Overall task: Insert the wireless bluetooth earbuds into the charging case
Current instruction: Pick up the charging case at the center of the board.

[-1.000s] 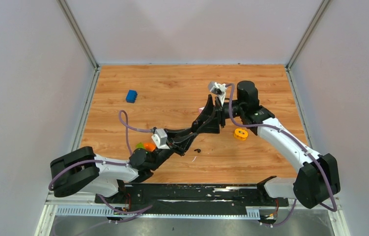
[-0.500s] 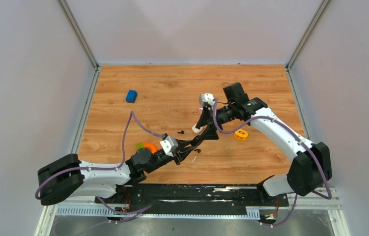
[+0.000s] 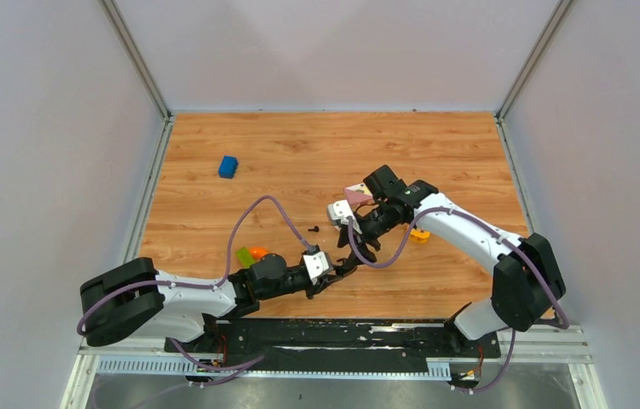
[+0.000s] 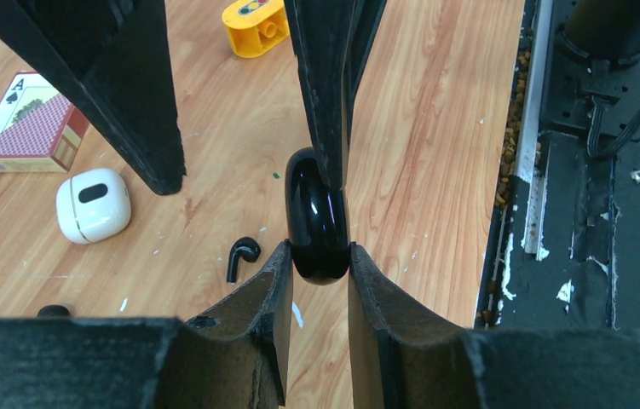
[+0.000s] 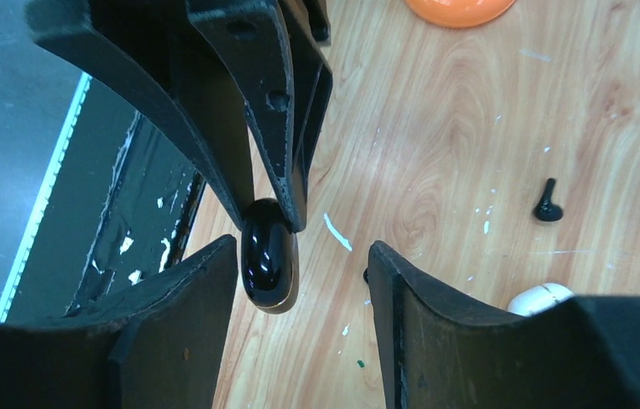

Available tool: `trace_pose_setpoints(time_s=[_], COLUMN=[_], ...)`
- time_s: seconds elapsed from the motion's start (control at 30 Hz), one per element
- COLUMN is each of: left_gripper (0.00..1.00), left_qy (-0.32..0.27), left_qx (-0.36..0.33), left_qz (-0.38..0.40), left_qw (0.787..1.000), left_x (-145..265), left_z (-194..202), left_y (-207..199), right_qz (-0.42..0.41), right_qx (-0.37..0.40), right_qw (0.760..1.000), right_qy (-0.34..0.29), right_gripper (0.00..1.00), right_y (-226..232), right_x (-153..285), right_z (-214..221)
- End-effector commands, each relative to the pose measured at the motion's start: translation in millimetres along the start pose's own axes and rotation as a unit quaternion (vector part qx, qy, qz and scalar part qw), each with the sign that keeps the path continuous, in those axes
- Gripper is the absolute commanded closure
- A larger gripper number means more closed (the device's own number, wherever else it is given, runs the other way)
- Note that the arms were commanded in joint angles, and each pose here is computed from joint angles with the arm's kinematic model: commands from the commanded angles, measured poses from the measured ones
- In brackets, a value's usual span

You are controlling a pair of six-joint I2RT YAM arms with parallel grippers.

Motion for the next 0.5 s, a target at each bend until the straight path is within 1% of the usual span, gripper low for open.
trace_pose_setpoints(time_s=[0.0,0.27,0.47], left_gripper=[1.00,1.00,1.00], left_qy=[-0.027,-0.043,-0.041], left_qx=[-0.019,-0.025,-0.025], left_qz=[0.009,-0.002,-0.007], left_qw=[0.999,0.999,0.999], left_x=[-4.2,3.1,3.8], left_z=[-18.2,-24.1,-23.8], left_y=[-0.7,1.9,3.4], right_qz=[-0.012,-0.021,-0.024], right_qx=[0.019,0.013,0.005], right_qw=[0.999,0.998,0.998], right_qy=[0.040,0.058,0.064], right_gripper=[0.43,0.45,0.54], right_y=[-0.1,-0.4,0.3], right_x=[-10.8,-15.5,-16.2], right_z=[17.9,23.2,25.1])
Point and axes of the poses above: each gripper's point midway between its finger pads, its own x axis back along the fingers, its own y axis along the line the jaws close on, z = x × y, the point moved 4 cm from there along x, back along the fingers, and after that the axes turned 1 degree about -x, right-handed, at the moved point
